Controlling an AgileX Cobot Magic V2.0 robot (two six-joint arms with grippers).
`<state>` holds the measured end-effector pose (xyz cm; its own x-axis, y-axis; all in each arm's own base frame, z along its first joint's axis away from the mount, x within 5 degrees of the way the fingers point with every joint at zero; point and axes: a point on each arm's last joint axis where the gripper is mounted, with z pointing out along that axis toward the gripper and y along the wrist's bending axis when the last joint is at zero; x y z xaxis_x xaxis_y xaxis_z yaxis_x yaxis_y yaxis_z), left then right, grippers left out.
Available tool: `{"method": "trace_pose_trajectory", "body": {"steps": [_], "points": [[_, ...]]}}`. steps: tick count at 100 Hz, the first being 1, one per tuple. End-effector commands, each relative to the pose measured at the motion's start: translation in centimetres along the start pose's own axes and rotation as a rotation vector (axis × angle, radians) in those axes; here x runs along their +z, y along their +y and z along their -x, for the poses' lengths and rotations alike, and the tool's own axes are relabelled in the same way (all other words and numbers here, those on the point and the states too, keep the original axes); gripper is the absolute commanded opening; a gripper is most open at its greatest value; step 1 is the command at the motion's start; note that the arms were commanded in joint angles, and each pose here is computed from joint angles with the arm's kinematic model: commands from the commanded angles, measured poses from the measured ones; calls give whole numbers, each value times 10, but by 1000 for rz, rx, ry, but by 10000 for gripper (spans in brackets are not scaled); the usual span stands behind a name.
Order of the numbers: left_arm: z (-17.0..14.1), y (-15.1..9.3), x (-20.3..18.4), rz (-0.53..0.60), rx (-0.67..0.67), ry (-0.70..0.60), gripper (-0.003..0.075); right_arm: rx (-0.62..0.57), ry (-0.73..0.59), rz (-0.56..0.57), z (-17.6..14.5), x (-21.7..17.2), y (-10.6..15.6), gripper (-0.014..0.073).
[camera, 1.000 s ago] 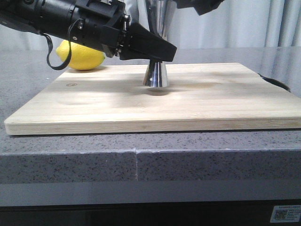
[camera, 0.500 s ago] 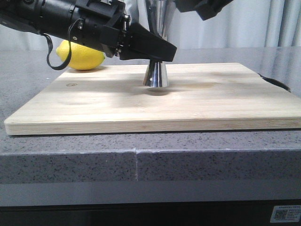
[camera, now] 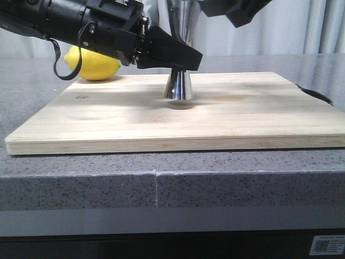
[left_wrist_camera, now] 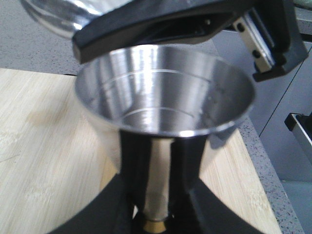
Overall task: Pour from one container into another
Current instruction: 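Hold the beaker above the jigger's upper cup with the right gripper, then tilt the beaker over the jigger cup with the right gripper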
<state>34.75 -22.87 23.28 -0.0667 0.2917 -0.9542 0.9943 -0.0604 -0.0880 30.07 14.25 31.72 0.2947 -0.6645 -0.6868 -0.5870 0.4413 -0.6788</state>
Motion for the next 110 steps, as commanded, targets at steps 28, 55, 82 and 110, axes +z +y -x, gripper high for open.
{"method": "trace_pose_trajectory", "body": {"steps": [28,55,82,110], "points": [[41,-15,-9,-42,56,-115,115,-49,-67,-43,20,-12,-14,319],[41,-15,-9,-42,56,-115,115,-86,-60,-33,19,-12,-13,319],[41,-15,-9,-42,56,-115,114,-106,-57,-27,19,-12,-13,319],[41,-15,-9,-42,56,-115,114,-140,-54,-13,22,-11,-9,319]]}}
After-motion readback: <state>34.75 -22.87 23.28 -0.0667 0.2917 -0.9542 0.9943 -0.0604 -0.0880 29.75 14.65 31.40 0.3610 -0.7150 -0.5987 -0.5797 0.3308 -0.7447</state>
